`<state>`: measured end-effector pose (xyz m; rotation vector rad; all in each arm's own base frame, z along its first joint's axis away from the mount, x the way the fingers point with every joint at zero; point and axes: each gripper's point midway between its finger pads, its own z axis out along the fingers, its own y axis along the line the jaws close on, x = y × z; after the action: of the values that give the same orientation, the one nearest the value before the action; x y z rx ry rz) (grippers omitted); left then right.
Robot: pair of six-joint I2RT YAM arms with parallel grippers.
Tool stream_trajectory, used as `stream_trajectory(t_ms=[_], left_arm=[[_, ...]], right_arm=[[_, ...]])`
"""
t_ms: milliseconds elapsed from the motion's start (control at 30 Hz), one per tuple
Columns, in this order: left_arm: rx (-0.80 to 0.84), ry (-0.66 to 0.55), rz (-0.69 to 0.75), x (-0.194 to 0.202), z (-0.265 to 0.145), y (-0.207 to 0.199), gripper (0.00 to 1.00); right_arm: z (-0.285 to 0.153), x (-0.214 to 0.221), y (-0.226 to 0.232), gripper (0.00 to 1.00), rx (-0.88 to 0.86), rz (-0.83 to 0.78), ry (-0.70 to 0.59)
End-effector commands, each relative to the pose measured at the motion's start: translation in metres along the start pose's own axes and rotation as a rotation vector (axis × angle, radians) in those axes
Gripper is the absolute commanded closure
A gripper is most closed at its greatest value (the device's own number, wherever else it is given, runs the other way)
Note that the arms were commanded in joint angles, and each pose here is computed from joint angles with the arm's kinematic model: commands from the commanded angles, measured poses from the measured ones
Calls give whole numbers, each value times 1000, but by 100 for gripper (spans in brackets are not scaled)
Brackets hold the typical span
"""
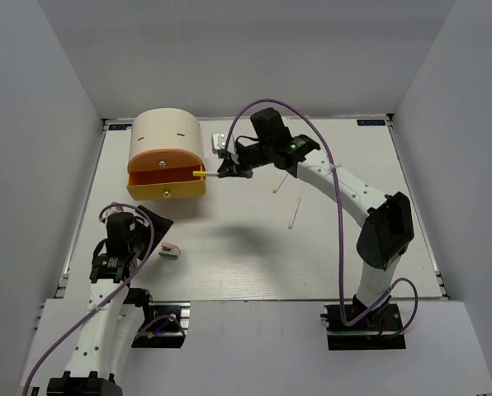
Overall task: Sort the stationery into containers
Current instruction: Place the stationery into the container
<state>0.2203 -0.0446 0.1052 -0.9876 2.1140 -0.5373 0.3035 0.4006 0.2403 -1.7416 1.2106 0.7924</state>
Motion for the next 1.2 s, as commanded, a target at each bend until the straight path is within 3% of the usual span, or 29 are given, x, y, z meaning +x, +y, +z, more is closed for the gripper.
stream_trajectory(t_ms=[0, 267, 633, 1000, 1167], left_arm=[[28, -12, 10, -2, -1, -4, 0], [30, -13, 10, -2, 0, -3, 0], [30, -13, 10, -2, 2, -4, 0], [42, -11, 11, -2, 2, -6, 0], [42, -11, 11, -2, 2, -6, 0]], right_arm=[[11, -36, -21, 100, 35, -49, -94], [36, -87, -50, 100, 110, -120, -241], [71, -93, -57, 100, 142, -97, -349], [92, -64, -55, 82, 140, -66, -336], [92, -54, -61, 62, 170, -71, -324]])
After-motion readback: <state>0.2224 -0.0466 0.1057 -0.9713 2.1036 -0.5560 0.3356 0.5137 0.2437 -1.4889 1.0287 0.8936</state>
